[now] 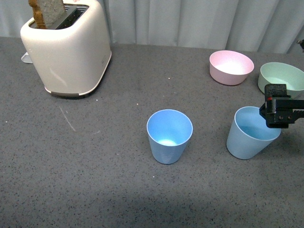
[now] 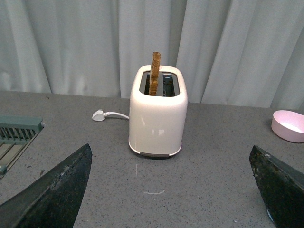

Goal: Stack blue cups with both arms

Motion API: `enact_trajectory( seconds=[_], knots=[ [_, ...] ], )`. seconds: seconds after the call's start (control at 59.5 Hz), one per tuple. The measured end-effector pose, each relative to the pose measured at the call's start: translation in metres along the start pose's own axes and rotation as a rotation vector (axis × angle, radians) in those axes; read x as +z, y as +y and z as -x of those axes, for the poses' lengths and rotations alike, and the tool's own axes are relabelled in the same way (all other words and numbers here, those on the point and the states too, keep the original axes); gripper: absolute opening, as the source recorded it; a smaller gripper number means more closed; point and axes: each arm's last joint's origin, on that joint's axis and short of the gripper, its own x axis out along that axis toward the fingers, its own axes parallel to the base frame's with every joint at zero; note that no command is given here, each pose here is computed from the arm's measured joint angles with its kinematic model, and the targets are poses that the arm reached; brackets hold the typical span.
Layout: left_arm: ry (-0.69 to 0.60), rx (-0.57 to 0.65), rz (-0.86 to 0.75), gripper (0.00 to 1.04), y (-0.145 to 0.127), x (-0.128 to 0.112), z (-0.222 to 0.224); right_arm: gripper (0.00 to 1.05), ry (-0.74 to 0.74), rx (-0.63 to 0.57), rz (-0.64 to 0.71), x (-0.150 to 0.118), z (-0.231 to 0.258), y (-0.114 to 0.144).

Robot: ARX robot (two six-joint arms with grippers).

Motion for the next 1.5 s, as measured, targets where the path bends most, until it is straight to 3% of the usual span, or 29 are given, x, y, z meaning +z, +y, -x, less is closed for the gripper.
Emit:
enact_trajectory(
  seconds=[0.202, 0.437, 0.824, 1.126, 1.328, 1.496],
  knots=[
    [0.000, 0.000, 0.000, 0.98, 0.000, 0.000, 0.000, 0.95, 0.079, 0.000, -0.036, 0.001, -0.017, 0.006],
    [0.000, 0.000, 0.000, 0.98, 0.000, 0.000, 0.000, 0.53, 0.152, -0.013, -0.070, -0.006, -0.026, 0.006],
    [0.000, 0.000, 0.000, 0.98, 0.000, 0.000, 0.000, 0.01, 0.149, -0.010, -0.088, -0.005, -0.025, 0.008],
    [0.000, 0.000, 0.000, 0.98, 0.000, 0.000, 0.000, 0.01, 0.125, 0.105, -0.134, 0.008, -0.004, 0.019],
    [0.000, 0.000, 0.000, 0.98, 0.000, 0.000, 0.000, 0.01, 0.043, 0.263, -0.061, 0.037, 0.027, 0.059],
    [0.000, 0.000, 0.000, 0.98, 0.000, 0.000, 0.000, 0.01, 0.085, 0.354, -0.034, 0.035, 0.037, 0.088]
  ],
)
